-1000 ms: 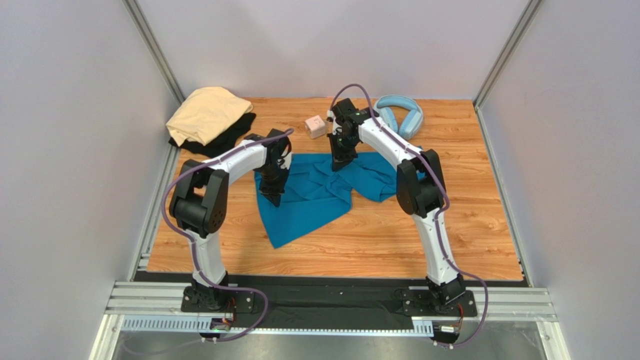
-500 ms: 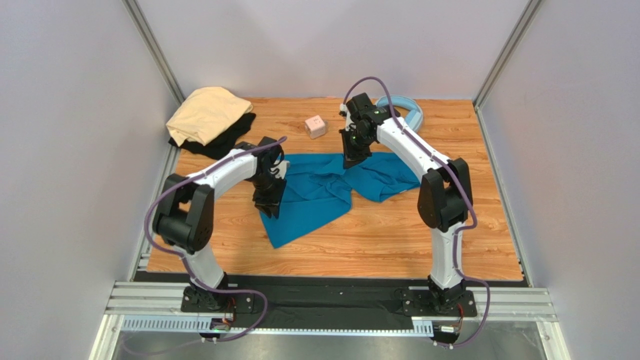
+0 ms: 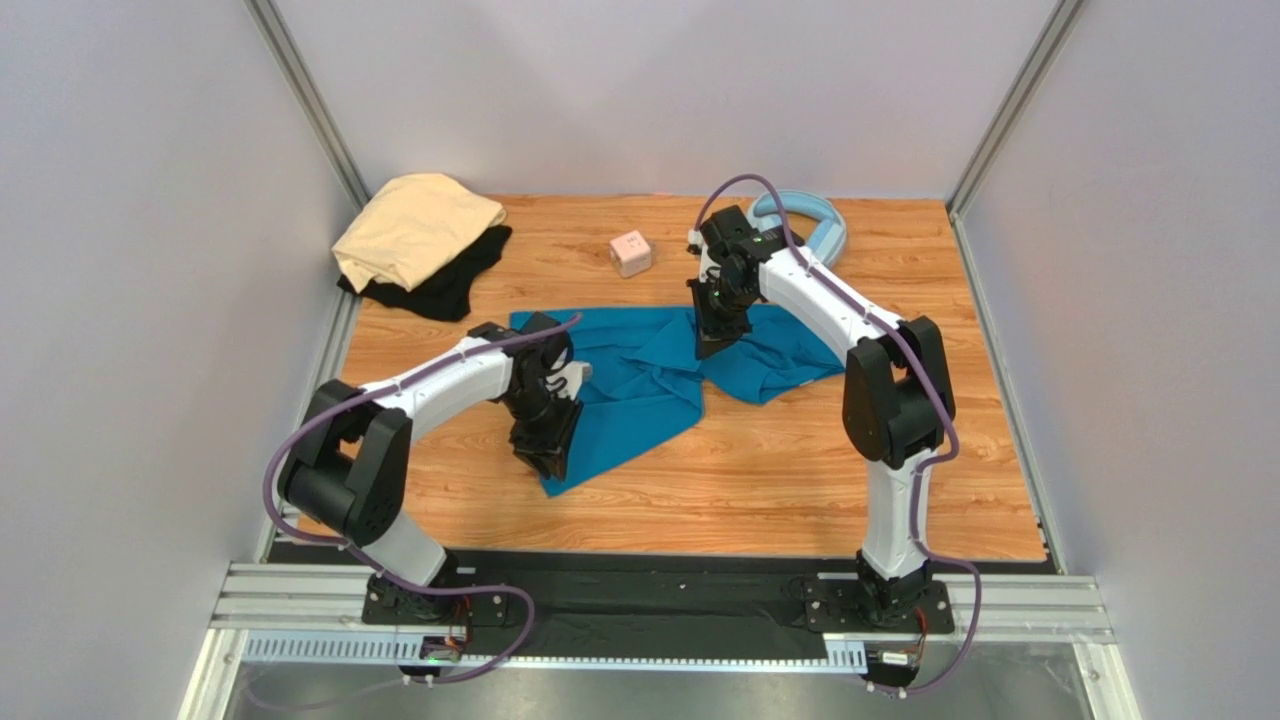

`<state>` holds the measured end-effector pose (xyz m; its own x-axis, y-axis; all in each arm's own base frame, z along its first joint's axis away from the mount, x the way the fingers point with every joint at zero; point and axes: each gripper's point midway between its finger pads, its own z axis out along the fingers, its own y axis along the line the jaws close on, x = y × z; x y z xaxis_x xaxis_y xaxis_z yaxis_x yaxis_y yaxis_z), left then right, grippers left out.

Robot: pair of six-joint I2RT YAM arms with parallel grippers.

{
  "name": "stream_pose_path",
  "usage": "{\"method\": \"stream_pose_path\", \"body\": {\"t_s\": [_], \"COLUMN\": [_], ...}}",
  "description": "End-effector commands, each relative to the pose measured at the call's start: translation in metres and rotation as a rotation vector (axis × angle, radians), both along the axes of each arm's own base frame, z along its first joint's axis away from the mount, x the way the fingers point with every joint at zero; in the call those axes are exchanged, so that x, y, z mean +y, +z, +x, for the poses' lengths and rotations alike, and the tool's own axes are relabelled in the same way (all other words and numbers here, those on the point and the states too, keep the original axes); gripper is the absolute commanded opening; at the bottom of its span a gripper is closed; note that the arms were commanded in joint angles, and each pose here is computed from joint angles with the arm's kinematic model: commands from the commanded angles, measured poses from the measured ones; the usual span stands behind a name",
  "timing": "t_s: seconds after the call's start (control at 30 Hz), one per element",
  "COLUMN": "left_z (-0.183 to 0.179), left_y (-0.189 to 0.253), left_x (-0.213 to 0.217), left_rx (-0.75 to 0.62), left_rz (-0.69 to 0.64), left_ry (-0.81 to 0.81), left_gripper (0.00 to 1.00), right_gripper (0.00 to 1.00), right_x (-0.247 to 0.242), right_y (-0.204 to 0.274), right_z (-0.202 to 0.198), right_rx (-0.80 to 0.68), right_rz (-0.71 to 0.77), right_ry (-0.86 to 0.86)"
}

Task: Fold and stack the t-shirts

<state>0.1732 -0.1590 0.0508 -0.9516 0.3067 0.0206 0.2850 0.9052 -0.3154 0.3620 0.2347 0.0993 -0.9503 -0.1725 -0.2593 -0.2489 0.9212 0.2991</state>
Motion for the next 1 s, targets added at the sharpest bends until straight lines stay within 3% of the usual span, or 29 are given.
{"method": "stream_pose_path", "body": {"t_s": [0.0,0.83,0.9,0.97], "left_z": [0.0,-0.008,-0.012,-0.015], "left_y": [0.001,-0.051,-0.057,-0.061], "left_x": [-0.02,-0.015,-0.013,-0.011], "left_rx": [-0.011,0.085,0.106,0.117], "left_rz": [-0.05,0.058,0.072,0.079], "left_ry": [-0.023,0.017,0.018,0.019], "left_gripper": [0.37,0.35,0.3,0.14], "right_gripper": [0.0,0.0,0.0,0.0], "right_x": [0.004,-0.018,-0.021,-0.024], "right_y": [0.025,0.049,0.051,0.052], "right_z": [0.001,-0.005,-0.006,-0.007], "right_rx": [-0.067,-0.103,-0.106,-0.108], "right_rz": [0.051,0.073,0.075,0.075], "right_ry": [-0.002,-0.043,-0.049,-0.052]}}
